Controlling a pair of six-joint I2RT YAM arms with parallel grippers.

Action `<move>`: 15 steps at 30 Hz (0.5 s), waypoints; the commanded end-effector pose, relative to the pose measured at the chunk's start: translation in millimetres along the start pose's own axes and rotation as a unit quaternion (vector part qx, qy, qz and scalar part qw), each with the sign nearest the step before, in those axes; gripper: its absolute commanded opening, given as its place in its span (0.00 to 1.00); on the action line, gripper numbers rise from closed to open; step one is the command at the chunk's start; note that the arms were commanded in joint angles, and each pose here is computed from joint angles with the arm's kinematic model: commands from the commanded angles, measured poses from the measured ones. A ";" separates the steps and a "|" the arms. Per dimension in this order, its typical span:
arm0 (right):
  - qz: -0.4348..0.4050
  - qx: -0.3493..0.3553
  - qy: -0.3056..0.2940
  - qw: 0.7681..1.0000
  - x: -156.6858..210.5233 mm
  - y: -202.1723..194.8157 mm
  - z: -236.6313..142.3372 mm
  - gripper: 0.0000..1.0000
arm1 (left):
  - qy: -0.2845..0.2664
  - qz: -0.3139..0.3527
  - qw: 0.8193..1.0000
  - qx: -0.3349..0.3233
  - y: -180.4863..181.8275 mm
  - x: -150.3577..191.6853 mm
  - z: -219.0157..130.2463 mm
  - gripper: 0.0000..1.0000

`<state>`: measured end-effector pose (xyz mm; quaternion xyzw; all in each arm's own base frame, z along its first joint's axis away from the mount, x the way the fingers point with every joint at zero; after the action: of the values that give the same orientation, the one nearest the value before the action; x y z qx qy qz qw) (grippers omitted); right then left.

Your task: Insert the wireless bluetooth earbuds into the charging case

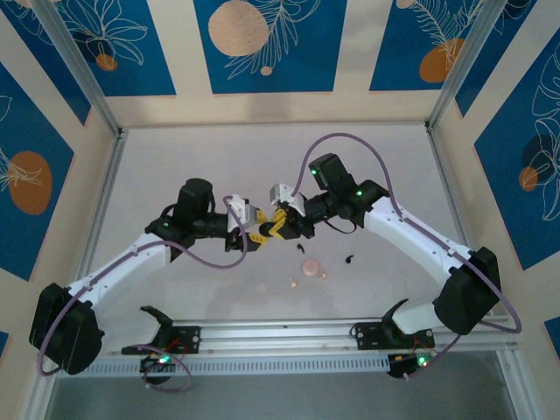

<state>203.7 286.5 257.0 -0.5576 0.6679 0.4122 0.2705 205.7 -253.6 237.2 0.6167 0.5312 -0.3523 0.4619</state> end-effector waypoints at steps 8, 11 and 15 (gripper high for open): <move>0.001 0.000 0.036 0.999 1.4 1.4 1.8 0.13 | -0.009 0.003 1.000 0.027 -5.0 -10.7 -1.4 0.37; -0.002 0.000 0.036 0.999 0.4 2.2 1.0 0.13 | -0.002 0.001 1.000 0.031 -5.4 -8.9 -1.1 0.31; -0.008 0.007 0.030 1.000 -2.2 1.9 -1.0 0.19 | 0.003 -0.002 0.999 0.034 -5.4 -7.8 -0.4 0.26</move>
<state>205.1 285.9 250.7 -0.5643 0.6838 0.3893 0.2499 203.1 -253.5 237.5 0.6221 0.5355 -0.3593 0.4440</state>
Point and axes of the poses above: each hand's point on the last joint's axis, 136 mm out from that joint toward the fingers, its own z axis out along the fingers, its own y axis along the line the jaws close on, x = y × z, the point moved 3 cm from there along -z, back along the fingers, and after that the axes turned 8 degrees about z, right-handed, at the moved point
